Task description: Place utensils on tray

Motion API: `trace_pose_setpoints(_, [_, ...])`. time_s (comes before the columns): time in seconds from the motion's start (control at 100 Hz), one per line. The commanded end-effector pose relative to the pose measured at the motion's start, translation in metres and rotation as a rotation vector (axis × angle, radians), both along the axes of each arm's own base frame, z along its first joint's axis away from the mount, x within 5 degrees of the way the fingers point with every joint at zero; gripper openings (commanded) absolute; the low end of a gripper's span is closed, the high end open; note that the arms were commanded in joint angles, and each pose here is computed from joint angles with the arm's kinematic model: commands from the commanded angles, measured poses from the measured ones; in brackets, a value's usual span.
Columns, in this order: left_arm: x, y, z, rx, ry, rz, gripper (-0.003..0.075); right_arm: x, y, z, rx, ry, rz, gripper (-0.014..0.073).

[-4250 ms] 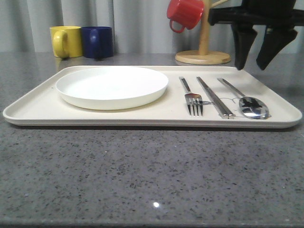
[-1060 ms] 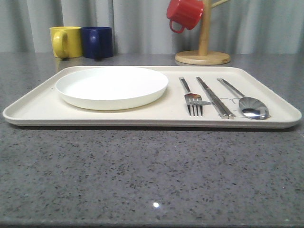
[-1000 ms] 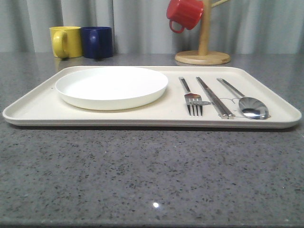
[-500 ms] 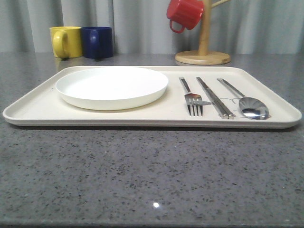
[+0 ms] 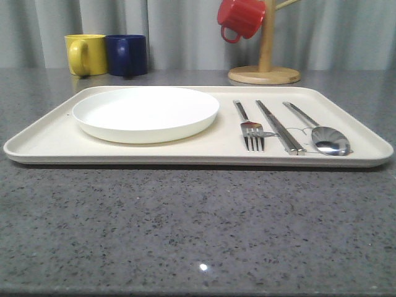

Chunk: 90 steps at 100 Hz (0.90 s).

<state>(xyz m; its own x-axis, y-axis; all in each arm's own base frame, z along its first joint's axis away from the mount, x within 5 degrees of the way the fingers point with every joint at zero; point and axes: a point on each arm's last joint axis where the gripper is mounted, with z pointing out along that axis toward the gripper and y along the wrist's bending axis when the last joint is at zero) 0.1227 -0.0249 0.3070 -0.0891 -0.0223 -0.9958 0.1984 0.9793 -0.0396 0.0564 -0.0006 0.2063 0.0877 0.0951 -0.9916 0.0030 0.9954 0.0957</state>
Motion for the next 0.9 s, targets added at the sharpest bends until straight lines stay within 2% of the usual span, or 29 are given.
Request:
trace_pose_setpoints(0.0, [0.0, 0.002, 0.016, -0.025, -0.093, 0.028, -0.0017, -0.004, 0.0, 0.014, -0.022, -0.121, -0.002, -0.0069])
trace_pose_setpoints(0.19, [0.0, 0.002, 0.014, -0.016, -0.087, 0.027, -0.0017, -0.004, 0.0, 0.014, -0.022, -0.121, -0.002, -0.0069])
trace_pose_setpoints(0.32, [-0.004, 0.002, 0.016, 0.206, -0.155, 0.009, -0.0017, -0.004, 0.0, 0.014, -0.022, -0.121, -0.002, -0.0069])
trace_pose_setpoints(0.56, [-0.025, 0.005, 0.014, 0.159, -0.223, 0.005, -0.0017, -0.004, 0.0, 0.014, -0.022, -0.121, -0.002, -0.0069])
trace_pose_setpoints(0.69, [-0.037, 0.007, -0.004, 0.138, -0.226, 0.005, -0.0017, -0.004, 0.0, 0.014, -0.022, -0.121, -0.002, -0.0069])
trace_pose_setpoints(0.89, [-0.053, 0.016, -0.041, 0.112, -0.222, 0.083, -0.0017, -0.004, 0.0, 0.014, -0.022, -0.121, -0.002, -0.0069])
